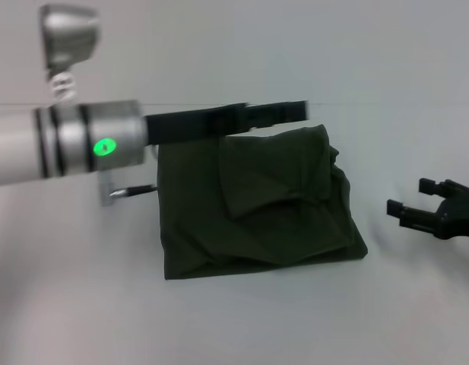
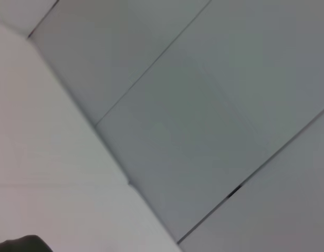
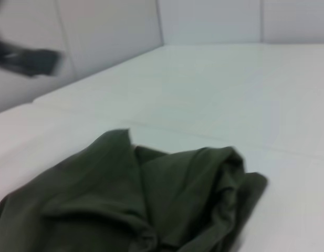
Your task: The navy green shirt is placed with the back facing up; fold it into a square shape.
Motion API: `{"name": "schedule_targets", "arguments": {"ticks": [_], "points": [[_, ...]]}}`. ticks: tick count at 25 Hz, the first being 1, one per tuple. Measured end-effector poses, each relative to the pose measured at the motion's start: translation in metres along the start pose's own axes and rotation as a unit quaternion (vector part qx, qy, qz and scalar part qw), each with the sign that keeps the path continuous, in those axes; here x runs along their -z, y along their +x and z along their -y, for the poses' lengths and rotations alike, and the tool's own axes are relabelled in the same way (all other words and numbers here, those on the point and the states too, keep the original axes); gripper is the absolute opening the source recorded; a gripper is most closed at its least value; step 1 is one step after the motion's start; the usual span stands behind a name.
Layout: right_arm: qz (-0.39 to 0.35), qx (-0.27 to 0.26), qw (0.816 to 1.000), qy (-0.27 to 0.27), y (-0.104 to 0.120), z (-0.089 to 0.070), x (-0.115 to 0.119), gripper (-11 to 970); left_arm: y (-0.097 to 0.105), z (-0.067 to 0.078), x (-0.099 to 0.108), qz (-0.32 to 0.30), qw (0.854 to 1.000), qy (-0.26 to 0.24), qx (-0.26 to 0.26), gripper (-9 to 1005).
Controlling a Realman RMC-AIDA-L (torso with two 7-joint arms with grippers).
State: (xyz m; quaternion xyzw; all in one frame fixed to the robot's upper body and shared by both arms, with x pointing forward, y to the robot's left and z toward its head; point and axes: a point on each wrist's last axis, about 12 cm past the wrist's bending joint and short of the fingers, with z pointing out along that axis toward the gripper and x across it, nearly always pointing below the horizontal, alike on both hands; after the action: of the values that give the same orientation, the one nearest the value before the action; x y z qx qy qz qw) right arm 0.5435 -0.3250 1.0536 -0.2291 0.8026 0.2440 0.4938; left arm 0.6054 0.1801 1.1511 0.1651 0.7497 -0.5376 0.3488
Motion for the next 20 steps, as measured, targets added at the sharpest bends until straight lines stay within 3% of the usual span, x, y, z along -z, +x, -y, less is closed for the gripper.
{"name": "schedule_targets", "arguments": {"ticks": [5, 10, 14, 20], "points": [[0.030, -0.011, 0.999, -0.038, -0.016, -0.003, 0.007, 915, 0.031, -0.012, 0.051, 0.069, 0.997, 0.024, -0.027, 919], [0.042, 0.032, 0.992, -0.110, -0.042, -0.024, -0.013, 915, 0.067, -0.021, 0.079, 0.093, 0.995, 0.008, -0.040, 919], [0.012, 0.084, 0.987, -0.136, -0.054, -0.037, -0.041, 915, 0.083, -0.027, 0.100, 0.109, 0.993, -0.020, -0.049, 919], [-0.043, 0.199, 0.971, -0.123, -0.059, -0.049, -0.078, 915, 0.106, -0.031, 0.119, 0.151, 0.986, -0.043, -0.062, 919]]}}
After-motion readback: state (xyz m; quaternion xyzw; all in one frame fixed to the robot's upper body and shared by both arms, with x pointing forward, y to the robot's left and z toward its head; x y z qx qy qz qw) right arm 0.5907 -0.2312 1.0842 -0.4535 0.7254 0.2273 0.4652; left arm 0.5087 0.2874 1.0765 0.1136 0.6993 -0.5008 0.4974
